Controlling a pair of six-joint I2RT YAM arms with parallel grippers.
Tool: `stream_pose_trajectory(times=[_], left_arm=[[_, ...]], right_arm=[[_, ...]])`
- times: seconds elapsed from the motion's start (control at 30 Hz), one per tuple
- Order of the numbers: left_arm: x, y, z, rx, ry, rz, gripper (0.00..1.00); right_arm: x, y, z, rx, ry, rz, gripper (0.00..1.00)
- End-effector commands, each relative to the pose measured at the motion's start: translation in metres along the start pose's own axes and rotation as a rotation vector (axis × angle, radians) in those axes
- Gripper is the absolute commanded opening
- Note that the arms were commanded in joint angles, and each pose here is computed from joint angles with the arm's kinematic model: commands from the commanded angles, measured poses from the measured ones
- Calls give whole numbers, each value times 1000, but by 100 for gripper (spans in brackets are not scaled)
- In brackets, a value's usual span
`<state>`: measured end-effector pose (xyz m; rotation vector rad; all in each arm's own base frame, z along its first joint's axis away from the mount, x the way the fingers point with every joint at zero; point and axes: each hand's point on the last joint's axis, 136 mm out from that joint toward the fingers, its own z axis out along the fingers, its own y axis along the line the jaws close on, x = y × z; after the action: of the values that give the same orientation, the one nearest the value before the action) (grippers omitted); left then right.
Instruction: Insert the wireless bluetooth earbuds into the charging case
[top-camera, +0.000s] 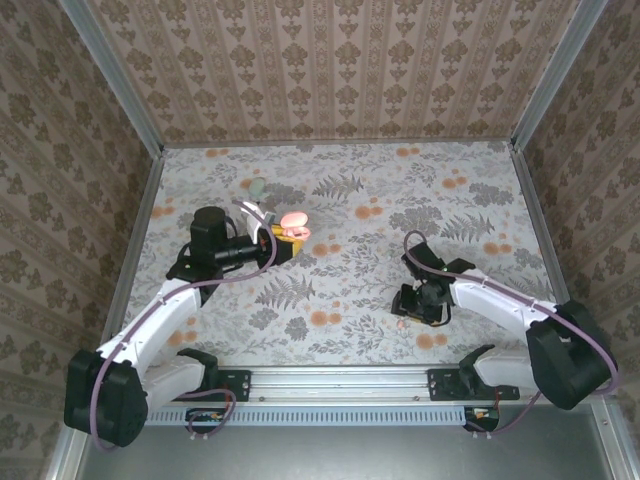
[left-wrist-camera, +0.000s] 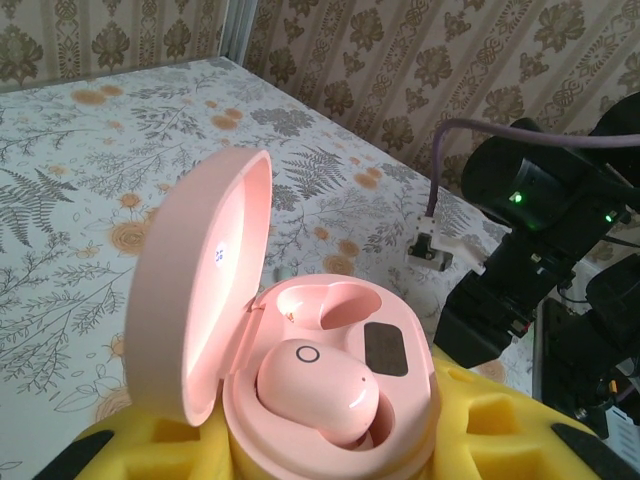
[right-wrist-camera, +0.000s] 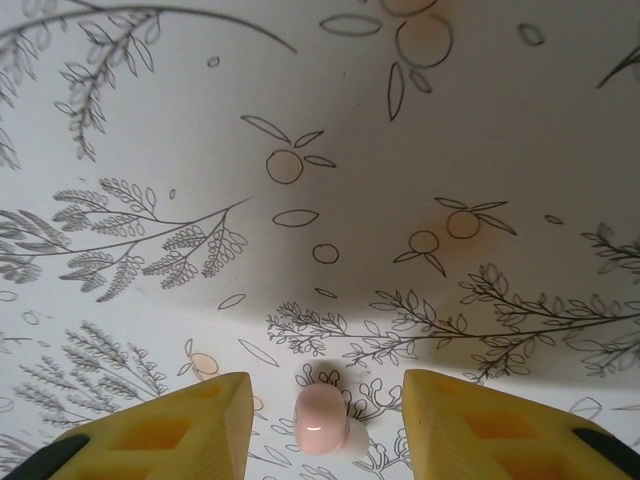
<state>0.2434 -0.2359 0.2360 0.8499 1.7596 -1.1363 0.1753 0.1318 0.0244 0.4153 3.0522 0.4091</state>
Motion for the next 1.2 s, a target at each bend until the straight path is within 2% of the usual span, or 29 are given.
stream_pose_trajectory(times=[0.0,0.43,0.67,0.9,1.17], left_arm=[[1,-4,-1,-1,3,2,7],[-1,-3,0,-9,12,0,8],[-1,-3,-1,-14,17,3,8],[-2,-4,0,-9,17,7,8],[0,-5,2,0,23,8,8]], right_arm=[[0,12,1,-9,16,-55,44],[7,42,9,73,49,-256,44],[7,58,-5,93,11,-330,44],[-1,56,-33,26,-109,-245,43],[12,16,-22,-49,-56,-7,40]])
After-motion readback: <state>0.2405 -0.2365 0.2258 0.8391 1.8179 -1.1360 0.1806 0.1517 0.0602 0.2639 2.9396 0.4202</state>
